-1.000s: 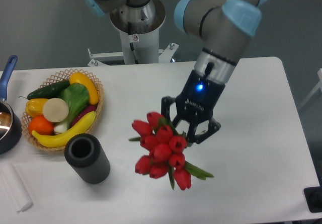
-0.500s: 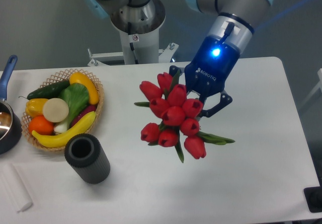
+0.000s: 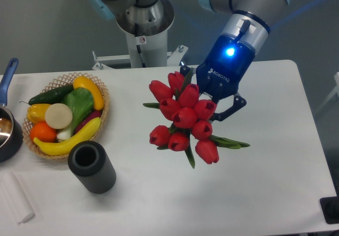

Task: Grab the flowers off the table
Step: 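Hold the tulip bouquet raised above the table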

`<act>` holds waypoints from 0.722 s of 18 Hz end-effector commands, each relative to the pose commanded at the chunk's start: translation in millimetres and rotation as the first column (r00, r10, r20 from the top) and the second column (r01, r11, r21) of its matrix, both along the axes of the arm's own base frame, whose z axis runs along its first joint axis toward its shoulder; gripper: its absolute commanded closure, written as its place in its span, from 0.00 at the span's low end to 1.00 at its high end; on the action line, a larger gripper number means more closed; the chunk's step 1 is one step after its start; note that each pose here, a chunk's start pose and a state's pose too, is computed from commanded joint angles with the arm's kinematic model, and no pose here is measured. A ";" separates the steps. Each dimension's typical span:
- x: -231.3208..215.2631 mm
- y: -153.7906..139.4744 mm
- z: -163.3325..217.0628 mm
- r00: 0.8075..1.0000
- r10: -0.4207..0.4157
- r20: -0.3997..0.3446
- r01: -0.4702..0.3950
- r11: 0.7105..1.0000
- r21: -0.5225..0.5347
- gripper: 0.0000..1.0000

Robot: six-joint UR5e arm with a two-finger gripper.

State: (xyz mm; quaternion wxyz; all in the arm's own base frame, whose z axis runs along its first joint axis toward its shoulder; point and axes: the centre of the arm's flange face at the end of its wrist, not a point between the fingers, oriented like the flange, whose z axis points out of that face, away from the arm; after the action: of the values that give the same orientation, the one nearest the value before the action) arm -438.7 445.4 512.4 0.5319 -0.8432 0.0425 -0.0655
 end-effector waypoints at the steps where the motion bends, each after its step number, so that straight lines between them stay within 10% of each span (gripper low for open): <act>1: 0.0 0.0 0.0 1.000 0.000 0.000 0.000 1.000 0.000 0.60; 13: 0.0 2.0 1.4 1.000 -0.004 -0.006 0.004 1.000 0.002 0.60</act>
State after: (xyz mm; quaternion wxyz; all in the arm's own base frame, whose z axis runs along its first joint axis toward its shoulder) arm -438.7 447.3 513.8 0.5326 -0.8427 0.0456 -0.0640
